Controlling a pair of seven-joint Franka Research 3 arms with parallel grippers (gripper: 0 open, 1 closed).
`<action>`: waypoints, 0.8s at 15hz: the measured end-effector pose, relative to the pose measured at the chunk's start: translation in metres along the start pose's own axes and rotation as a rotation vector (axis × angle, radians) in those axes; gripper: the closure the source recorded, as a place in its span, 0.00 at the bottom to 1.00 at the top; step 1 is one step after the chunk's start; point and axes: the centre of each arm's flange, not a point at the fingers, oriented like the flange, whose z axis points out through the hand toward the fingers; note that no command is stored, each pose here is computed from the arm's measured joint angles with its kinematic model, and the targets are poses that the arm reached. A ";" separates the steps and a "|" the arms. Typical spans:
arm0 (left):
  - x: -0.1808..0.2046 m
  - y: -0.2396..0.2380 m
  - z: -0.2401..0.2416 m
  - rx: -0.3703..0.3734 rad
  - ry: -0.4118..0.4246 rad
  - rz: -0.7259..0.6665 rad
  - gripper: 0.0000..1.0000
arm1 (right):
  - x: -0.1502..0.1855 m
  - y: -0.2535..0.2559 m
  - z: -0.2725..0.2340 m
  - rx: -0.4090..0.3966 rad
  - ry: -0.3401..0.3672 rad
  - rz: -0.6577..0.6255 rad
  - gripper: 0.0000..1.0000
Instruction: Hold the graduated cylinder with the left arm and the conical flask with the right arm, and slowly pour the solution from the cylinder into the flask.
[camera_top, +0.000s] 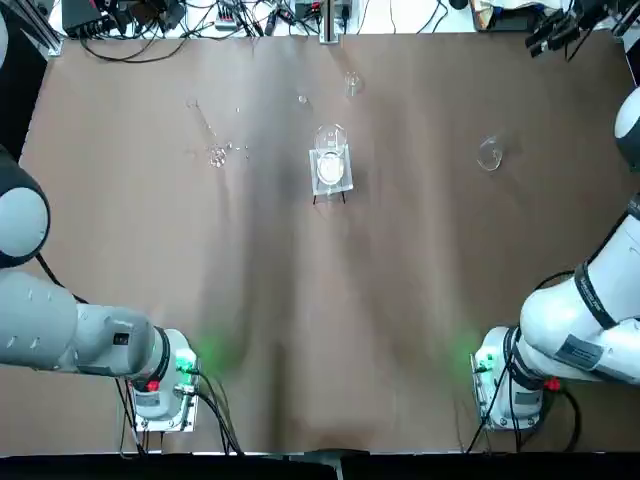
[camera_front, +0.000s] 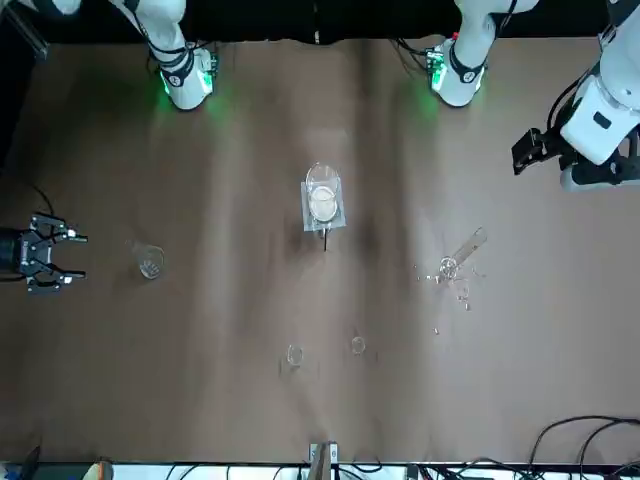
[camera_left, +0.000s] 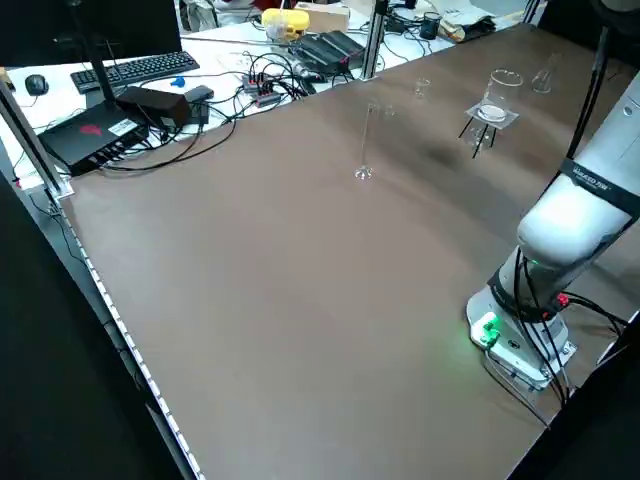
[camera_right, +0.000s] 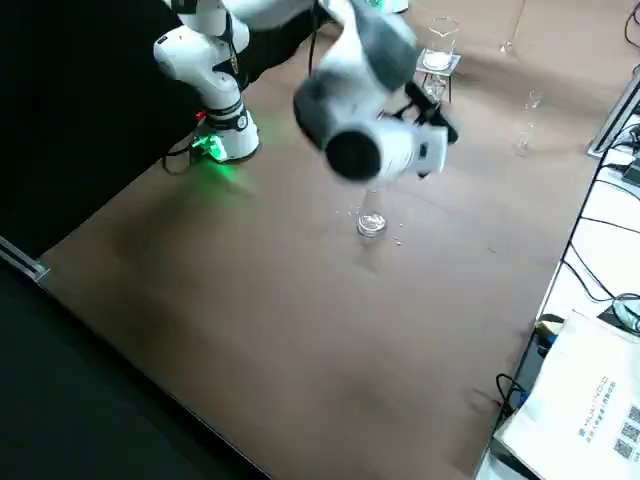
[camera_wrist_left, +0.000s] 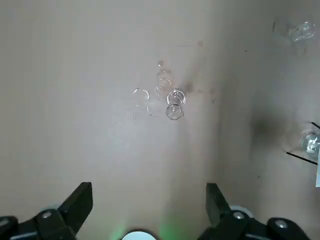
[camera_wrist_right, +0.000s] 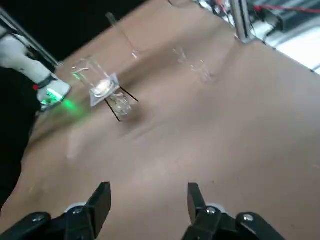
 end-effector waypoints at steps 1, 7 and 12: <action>0.000 0.000 0.000 0.000 0.001 0.000 0.00 | 0.021 -0.011 -0.003 -0.024 -0.040 0.032 0.30; -0.001 0.000 -0.001 0.000 -0.003 0.000 0.00 | 0.126 -0.095 -0.011 -0.165 -0.228 0.332 0.31; -0.004 -0.003 0.000 0.005 -0.025 -0.004 0.00 | 0.181 -0.139 0.022 -0.294 -0.388 0.542 0.33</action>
